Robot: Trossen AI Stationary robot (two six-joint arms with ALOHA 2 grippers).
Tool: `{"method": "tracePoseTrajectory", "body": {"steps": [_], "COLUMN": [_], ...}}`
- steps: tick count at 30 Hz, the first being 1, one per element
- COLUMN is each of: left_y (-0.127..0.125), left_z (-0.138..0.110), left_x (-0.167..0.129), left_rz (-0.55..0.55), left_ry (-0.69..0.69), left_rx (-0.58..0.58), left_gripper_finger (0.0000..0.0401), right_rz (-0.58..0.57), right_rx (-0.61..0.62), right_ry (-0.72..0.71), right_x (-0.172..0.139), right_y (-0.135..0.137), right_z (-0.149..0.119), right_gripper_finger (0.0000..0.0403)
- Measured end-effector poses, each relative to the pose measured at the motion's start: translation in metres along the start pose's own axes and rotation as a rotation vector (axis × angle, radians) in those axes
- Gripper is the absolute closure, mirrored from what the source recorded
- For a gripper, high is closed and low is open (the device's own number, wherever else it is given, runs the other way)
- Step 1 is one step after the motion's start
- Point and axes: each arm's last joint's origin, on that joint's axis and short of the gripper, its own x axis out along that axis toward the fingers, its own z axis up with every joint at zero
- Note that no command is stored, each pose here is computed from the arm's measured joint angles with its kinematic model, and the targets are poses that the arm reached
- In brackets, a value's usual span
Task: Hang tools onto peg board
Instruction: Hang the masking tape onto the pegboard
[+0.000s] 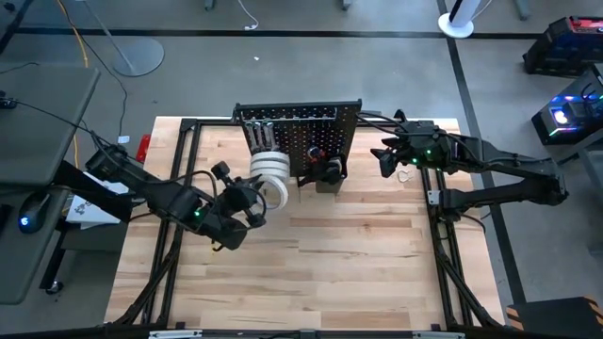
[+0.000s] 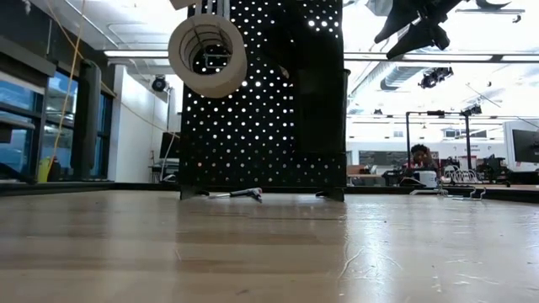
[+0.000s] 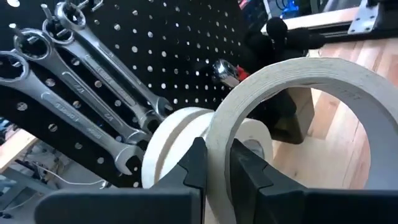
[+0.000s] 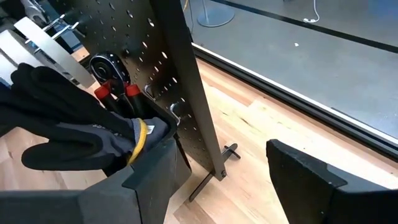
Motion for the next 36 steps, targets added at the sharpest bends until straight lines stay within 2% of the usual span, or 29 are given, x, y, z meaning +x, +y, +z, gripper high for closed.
{"method": "tracePoseTrajectory", "body": {"steps": [6,13,16,19,29,36], "left_y": [-0.009,-0.032,-0.037,-0.035,-0.025,-0.014], "left_z": [-0.007,-0.014,-0.016,-0.015,-0.023,-0.026], "left_x": [0.011,0.011,0.013,0.015,0.016,0.030], "left_rz": [0.037,0.012,0.054,0.102,0.122,0.163], "left_ry": [0.029,0.036,0.022,0.004,0.061,0.121], "left_rx": [0.082,0.150,0.195,0.226,0.324,0.278], "left_gripper_finger": [0.0373,0.0373,0.0373,0.0373,0.0373,0.0373], "right_rz": [-0.011,-0.011,-0.011,-0.013,-0.008,-0.011], "right_rx": [-0.001,-0.001,-0.001,-0.004,-0.005,-0.004], "right_ry": [-0.004,-0.004,-0.004,-0.005,-0.002,-0.003], "right_x": [0.000,0.000,0.000,0.000,0.000,0.000], "right_y": [0.000,0.000,0.000,0.000,0.000,0.000], "right_z": [0.000,0.000,0.000,0.000,0.000,0.000], "right_gripper_finger": [0.0162,0.0162,0.0162,0.0162,0.0162,0.0162]}}
